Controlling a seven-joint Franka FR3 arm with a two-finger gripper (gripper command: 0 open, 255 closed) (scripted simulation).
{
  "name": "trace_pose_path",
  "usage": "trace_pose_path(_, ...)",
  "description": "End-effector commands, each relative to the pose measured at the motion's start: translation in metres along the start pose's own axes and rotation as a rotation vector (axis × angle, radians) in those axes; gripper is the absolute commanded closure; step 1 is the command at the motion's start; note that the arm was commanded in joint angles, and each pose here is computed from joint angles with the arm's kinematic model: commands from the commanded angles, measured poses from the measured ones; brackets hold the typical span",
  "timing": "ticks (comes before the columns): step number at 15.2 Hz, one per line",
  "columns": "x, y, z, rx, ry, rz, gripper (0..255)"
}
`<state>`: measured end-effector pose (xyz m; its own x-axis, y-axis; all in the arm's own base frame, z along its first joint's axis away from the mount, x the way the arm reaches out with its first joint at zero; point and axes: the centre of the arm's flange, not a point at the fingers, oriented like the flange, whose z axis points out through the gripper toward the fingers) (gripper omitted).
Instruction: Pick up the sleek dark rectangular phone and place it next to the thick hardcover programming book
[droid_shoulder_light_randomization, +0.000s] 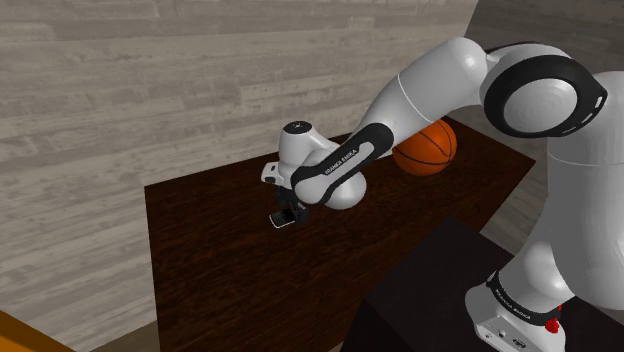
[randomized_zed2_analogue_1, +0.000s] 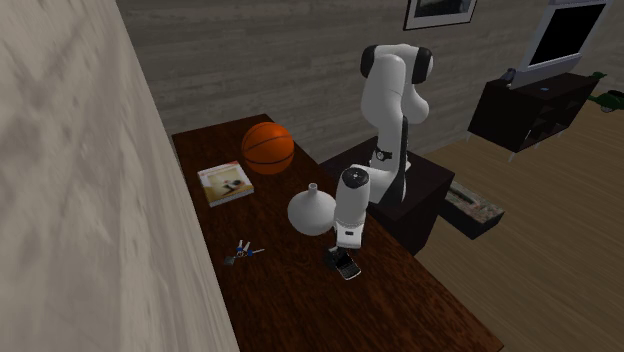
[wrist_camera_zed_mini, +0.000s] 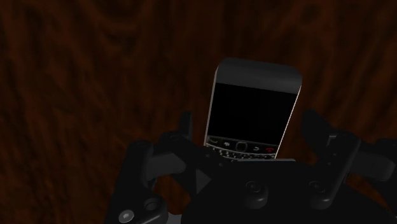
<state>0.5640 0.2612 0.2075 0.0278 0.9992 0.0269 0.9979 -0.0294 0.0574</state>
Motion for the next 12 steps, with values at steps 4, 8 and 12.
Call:
trace_pose_path(4, 0.0, 0.0, 0.0001, 0.0, 0.0, 0.0, 255)
trace_pose_path(8, 0.0002, -0.0001, 0.0003, 0.0, 0.0, 0.0, 255)
trace_pose_path(12, -0.0004, 0.0, 0.0006, 0.0, 0.0, 0.0, 255)
